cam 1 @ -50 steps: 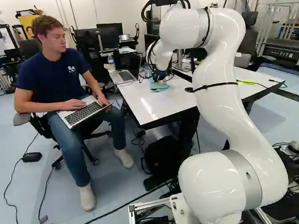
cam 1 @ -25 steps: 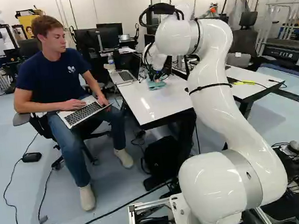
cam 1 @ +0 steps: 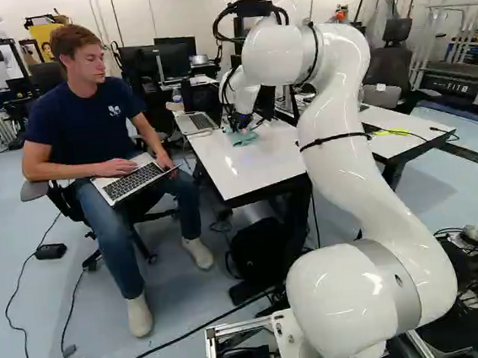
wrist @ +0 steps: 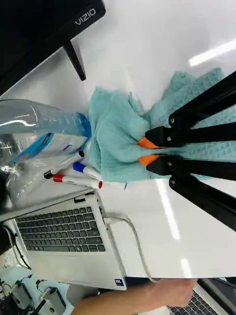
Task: Clean the table with the green towel
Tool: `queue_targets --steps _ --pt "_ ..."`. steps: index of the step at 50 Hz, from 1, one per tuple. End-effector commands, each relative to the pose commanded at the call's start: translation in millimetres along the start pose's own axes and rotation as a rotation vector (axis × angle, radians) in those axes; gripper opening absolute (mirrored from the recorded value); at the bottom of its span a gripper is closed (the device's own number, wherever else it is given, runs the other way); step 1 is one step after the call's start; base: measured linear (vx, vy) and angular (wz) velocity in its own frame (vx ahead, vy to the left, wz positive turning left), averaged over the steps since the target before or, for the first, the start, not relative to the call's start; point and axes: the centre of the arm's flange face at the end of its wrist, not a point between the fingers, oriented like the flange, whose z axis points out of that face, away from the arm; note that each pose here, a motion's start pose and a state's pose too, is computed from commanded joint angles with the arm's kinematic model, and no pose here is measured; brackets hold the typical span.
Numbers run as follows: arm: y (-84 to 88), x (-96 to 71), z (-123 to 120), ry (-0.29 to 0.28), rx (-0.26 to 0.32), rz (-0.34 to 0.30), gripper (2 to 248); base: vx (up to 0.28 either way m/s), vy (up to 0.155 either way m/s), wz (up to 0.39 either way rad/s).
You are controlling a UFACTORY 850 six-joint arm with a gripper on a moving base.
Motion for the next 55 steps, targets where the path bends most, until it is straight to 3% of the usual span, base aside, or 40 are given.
queue_targets --steps 20,55 --pt "-5.7 -24.9 -24.9 -0.036 0.002 -0.009 36 0.000 0.000 0.000" --pt "-4.0 -60.7 -89.7 -0.059 0.002 -0.012 36 0.000 0.000 0.000"
